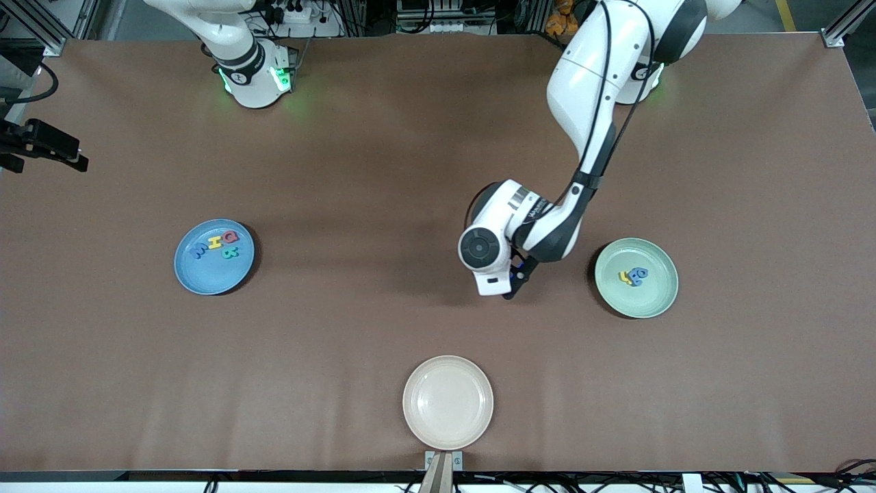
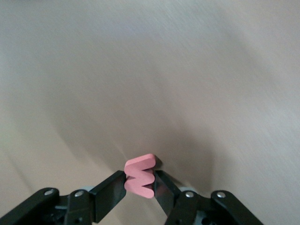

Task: Sort uppercase to blue plate, lowercase to green plate
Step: 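Carry the pink W to the green plate with the left gripper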

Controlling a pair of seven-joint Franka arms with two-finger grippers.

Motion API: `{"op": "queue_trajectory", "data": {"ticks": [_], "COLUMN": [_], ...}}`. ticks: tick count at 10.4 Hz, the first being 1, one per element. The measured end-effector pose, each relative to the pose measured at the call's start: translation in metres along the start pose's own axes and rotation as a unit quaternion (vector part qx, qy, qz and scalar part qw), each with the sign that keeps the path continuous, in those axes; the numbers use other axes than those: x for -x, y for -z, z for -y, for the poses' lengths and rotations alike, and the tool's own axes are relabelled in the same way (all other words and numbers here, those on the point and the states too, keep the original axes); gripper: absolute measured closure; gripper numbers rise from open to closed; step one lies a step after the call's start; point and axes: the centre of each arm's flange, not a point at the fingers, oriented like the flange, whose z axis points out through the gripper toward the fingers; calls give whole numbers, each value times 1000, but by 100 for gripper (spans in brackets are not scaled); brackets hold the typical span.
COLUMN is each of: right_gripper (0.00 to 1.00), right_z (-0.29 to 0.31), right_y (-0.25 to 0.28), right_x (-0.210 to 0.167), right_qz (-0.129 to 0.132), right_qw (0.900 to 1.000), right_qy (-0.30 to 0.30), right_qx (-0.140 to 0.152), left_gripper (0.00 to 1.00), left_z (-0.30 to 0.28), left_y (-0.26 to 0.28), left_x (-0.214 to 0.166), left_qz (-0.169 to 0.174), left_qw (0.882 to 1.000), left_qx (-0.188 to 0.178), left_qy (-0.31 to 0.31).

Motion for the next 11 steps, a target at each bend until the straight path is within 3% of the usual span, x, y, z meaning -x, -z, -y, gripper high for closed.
{"op": "queue_trajectory", "data": {"ticks": [3,7,9,11], "right_gripper": [0,0,0,0], "right_z": [0,0,0,1], "right_y": [0,0,1,2], "right_x": [0,0,1,1], "right_qz": [0,0,-1,-2], "right_qw": [1000,1000,1000,1000], "right_qy": [0,0,0,1], "right_qx": [0,0,0,0], "left_gripper": [66,66,66,66], "left_z": [37,107,133,152], "left_y": [13,44,29,14], "left_x": [-60,-181,-238,-272], "left_qz": [10,10,8,20], "left_qw": [1000,1000,1000,999], "left_qx": [-12,-8,-23,-31], "left_qy": [-12,-16,-19,-24]}}
